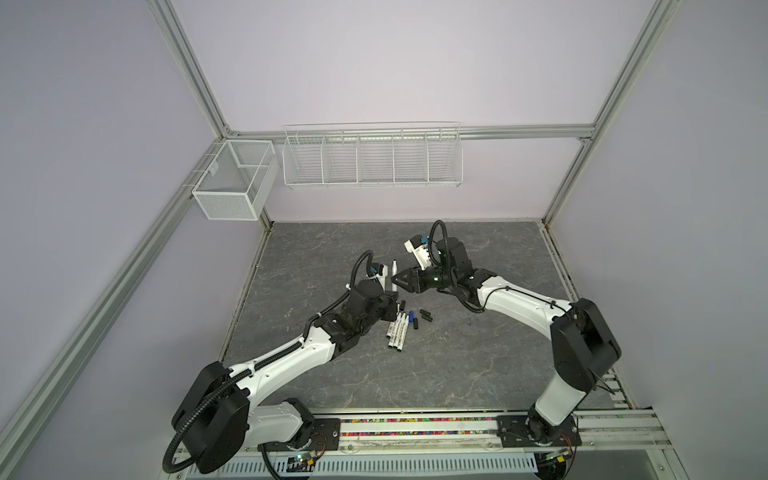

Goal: Insert the pens into the pen caps

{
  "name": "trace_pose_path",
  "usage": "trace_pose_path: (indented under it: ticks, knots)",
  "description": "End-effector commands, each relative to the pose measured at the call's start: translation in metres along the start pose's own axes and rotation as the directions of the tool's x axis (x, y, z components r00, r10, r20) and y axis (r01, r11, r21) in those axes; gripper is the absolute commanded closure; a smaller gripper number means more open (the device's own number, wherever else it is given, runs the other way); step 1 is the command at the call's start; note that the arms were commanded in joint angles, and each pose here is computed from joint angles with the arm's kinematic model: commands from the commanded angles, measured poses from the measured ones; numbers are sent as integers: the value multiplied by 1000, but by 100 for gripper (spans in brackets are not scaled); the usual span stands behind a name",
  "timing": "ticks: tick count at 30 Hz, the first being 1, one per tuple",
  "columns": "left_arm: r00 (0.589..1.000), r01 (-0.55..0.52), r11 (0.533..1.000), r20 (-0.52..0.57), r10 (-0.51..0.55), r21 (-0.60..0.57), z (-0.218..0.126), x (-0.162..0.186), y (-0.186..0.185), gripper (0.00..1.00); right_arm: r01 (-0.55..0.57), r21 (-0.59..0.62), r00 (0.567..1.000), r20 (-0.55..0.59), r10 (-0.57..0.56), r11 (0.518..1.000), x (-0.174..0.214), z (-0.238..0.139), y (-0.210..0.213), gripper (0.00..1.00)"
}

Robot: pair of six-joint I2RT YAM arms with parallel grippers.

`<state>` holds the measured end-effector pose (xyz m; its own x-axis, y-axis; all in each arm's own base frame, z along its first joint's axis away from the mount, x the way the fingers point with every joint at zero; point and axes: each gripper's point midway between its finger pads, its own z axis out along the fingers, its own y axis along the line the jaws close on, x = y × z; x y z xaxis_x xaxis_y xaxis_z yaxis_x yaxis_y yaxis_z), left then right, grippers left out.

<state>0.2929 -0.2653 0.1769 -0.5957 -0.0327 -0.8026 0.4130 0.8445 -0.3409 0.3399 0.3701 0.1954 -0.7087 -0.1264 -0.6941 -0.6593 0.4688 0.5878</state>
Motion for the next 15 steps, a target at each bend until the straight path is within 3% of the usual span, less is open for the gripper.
trace_pose_path:
  ticks: [1, 7, 15]
  knots:
    - [1000, -27, 999, -2, 27, 32, 0, 2, -8, 100, 32, -37, 998, 49, -30, 999, -18, 0, 14, 65]
    - [998, -46, 998, -32, 47, 53, 4, 7, -14, 100, 32, -32, 998, 56, -30, 999, -20, 0, 13, 72]
    - [999, -37, 999, -18, 37, 36, 3, 3, -12, 100, 15, -55, 999, 43, -12, 998, -16, 1, 15, 92]
